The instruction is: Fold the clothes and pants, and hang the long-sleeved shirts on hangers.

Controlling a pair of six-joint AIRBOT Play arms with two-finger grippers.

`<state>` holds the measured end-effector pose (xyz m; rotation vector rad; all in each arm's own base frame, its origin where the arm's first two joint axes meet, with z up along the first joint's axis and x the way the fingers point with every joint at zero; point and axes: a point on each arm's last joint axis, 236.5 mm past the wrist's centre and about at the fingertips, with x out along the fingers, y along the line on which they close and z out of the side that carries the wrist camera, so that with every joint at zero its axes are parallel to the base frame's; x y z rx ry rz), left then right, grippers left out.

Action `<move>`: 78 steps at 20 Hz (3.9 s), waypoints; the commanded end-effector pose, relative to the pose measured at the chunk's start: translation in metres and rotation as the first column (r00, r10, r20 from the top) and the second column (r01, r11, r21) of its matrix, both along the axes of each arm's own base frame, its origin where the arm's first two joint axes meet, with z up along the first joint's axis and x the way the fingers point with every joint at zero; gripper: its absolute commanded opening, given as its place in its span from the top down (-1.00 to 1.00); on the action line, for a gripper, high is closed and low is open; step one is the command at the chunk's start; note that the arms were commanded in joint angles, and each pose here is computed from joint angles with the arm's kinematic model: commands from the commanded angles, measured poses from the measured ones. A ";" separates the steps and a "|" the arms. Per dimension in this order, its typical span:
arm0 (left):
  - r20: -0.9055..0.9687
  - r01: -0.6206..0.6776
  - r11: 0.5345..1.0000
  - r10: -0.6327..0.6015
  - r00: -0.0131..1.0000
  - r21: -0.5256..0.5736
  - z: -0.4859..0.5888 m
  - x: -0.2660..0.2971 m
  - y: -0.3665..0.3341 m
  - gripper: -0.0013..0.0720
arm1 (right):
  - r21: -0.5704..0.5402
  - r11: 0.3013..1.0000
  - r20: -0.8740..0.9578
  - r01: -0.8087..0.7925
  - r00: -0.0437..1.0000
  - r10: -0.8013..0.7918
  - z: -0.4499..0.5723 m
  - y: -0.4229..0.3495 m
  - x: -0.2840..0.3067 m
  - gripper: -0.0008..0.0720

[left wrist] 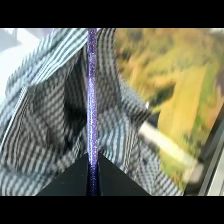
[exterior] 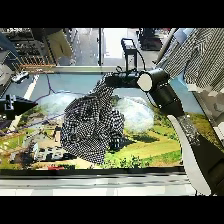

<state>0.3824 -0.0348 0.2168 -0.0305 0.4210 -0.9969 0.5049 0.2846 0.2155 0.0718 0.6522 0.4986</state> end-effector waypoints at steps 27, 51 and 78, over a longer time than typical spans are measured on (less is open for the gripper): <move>0.263 -0.035 0.984 0.081 0.962 -0.172 0.075 0.026 -0.025 0.93 | -0.138 0.983 -0.095 -0.124 0.989 0.112 0.026 0.008 -0.097 0.92; 0.299 0.379 0.841 -0.275 0.914 -0.387 0.034 0.020 -0.105 0.93 | -0.821 0.481 0.103 -0.307 0.748 0.655 0.051 0.000 -0.100 -0.85; -0.513 -0.626 0.779 0.553 0.657 0.038 -0.032 0.071 0.052 -0.94 | -0.556 0.831 0.170 -0.016 0.977 0.132 0.024 -0.065 -0.013 0.92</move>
